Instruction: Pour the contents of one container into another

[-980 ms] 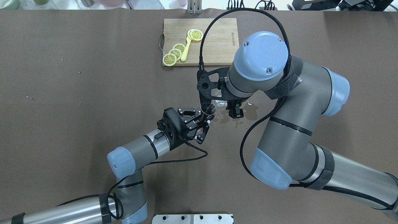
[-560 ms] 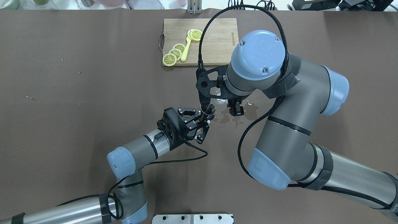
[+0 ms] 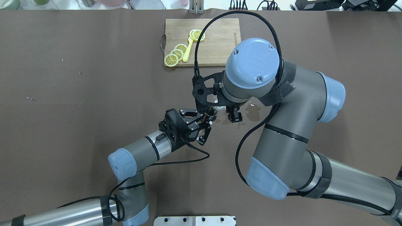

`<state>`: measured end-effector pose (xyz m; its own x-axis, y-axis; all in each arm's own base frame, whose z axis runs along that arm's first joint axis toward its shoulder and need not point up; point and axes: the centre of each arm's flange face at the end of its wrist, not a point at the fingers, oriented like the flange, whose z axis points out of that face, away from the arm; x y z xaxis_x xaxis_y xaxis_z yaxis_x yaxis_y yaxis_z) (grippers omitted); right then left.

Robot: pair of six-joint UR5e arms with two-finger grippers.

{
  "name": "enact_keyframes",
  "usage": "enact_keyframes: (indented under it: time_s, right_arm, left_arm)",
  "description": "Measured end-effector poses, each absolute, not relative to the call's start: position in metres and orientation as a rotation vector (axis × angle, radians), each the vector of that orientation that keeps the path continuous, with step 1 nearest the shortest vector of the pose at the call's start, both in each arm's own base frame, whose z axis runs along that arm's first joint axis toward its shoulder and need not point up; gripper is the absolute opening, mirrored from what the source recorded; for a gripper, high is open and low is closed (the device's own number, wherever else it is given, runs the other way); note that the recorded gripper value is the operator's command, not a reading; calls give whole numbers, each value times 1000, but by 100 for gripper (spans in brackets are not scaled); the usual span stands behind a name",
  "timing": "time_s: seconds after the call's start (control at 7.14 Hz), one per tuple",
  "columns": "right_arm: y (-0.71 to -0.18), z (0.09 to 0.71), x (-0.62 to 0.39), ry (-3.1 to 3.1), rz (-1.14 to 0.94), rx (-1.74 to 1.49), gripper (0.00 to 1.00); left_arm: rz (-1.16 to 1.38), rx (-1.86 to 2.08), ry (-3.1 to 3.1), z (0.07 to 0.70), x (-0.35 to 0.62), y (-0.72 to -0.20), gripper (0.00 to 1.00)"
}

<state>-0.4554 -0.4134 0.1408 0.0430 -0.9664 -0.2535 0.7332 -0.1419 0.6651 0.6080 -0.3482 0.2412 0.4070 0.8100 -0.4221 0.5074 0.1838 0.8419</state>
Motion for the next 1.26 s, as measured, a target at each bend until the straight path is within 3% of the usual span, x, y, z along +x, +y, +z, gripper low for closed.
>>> enact_keyframes:
  time_s: [1.26]
  right_arm:
    - [-404,134,-468,-320,-1552,773,0]
  left_arm:
    - [316,1474,1249,241,608,-348,0]
